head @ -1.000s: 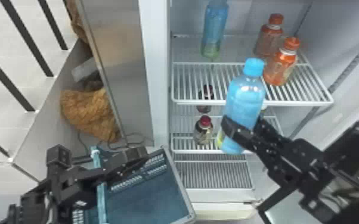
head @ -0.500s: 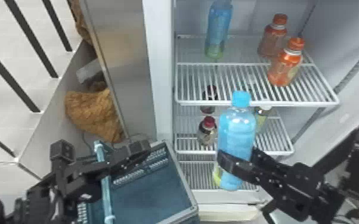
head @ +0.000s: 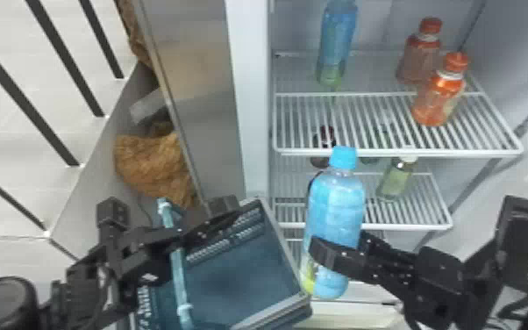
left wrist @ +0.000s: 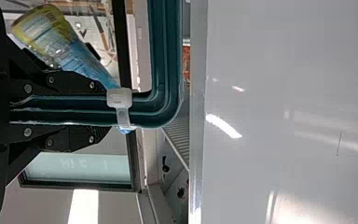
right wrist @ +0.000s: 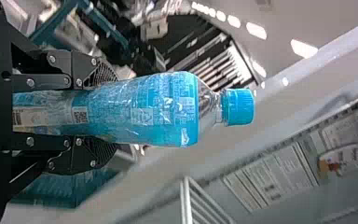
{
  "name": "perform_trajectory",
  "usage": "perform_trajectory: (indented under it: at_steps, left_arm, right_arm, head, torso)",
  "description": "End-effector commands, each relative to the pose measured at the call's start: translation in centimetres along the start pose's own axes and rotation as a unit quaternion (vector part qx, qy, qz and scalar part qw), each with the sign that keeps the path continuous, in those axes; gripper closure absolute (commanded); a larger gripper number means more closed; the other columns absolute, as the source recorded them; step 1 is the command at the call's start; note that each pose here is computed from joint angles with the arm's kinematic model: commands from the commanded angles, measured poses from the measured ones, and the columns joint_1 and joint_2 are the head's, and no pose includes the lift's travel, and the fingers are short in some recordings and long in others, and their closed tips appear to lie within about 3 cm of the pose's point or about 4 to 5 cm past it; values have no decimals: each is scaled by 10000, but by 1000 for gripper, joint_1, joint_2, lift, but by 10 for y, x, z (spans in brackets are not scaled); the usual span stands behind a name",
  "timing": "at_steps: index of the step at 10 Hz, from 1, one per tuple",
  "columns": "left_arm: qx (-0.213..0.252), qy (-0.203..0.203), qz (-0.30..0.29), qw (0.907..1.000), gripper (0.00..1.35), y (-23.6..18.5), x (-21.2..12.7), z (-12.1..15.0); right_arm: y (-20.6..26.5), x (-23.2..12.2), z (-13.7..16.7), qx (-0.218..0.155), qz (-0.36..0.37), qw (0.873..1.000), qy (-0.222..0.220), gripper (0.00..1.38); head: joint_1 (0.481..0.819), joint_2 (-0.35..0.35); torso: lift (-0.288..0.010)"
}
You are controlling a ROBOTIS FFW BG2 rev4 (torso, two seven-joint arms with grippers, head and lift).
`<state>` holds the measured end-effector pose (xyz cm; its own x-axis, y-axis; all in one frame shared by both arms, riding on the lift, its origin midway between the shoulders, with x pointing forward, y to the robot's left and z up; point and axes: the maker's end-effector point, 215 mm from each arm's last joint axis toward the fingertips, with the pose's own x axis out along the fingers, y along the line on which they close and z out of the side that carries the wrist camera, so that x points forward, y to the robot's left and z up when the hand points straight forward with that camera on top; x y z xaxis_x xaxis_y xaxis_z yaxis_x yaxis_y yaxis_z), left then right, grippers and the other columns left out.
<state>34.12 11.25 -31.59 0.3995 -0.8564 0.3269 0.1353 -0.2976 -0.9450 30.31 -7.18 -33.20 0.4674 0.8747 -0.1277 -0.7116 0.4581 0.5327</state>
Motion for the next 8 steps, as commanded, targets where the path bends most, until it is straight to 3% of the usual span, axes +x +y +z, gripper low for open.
perform_trajectory:
  at_steps: [1, 3, 5, 8]
  left_arm:
    - [-30, 37, -63, 10000, 1199, -1, 6, 0]
    - [-56, 54, -118, 9999, 1199, 1, 13, 2]
    - [23, 21, -355, 9994, 1199, -9, 26, 10]
    - [-30, 151, -546, 9984, 1199, -16, 42, 7]
  right_arm:
    - [15, 14, 1, 134, 394, 9991, -46, 1184]
    - [28, 21, 4, 162, 747, 9971, -18, 1182]
    - [25, 38, -14, 545, 1198, 9912, 154, 1182]
    - [29, 60, -11, 767, 1630, 9836, -1, 1182]
  head:
    - [695, 72]
    - [695, 99]
    - [695, 109]
    - [695, 134]
  torso:
    - [-10]
    - [-10]
    - [-10]
    - [-10]
